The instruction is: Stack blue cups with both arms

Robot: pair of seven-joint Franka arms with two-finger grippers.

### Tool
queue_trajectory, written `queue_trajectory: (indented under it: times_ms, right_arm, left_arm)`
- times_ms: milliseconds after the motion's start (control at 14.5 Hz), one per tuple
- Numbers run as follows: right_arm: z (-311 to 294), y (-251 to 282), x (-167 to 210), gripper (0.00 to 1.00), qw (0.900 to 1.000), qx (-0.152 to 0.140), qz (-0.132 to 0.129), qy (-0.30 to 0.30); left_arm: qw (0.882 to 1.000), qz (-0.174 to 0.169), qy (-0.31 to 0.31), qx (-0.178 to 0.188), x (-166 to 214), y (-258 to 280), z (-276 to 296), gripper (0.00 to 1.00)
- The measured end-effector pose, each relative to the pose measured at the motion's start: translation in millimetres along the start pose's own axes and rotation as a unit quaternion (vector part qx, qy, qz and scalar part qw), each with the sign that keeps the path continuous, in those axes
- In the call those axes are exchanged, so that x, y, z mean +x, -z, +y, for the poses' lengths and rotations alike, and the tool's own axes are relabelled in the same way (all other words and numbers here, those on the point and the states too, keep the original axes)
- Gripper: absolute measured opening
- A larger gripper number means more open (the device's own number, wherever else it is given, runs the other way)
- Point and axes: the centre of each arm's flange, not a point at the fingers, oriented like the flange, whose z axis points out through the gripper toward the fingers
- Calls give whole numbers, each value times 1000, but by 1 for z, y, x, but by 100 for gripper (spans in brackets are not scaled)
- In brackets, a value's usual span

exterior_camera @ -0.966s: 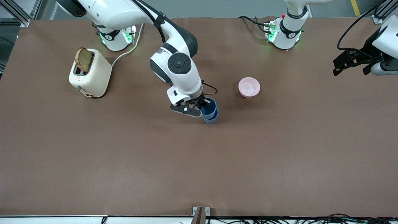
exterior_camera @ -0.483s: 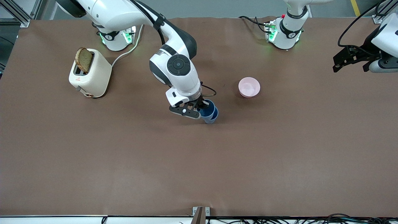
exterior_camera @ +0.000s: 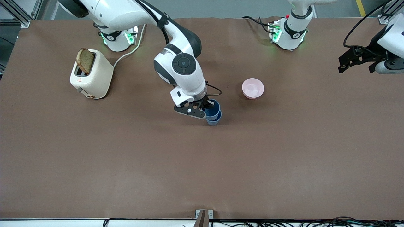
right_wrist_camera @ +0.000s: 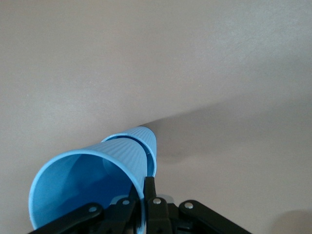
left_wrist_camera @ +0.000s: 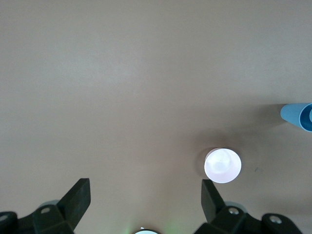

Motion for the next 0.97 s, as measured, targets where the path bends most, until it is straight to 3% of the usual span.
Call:
queue_trajectory:
  times_ms: [414,483,621,966]
  right_arm:
    - [-3,-13,-8,5,1000,-7,-6,6]
    - [-3,-15,-8,9,1000,-8,-7,6]
    - [-3,-18,-7,29,1000,-11,-5,8]
    - [-2,-7,2,80,999,-14,27,19]
  left_arm:
    - [1000,0,0,0,0,0,0,100]
    - [1000,0,0,0,0,0,0,100]
    - [1000,0,0,0,0,0,0,100]
    - [1000,3,0,0,1,2,0,100]
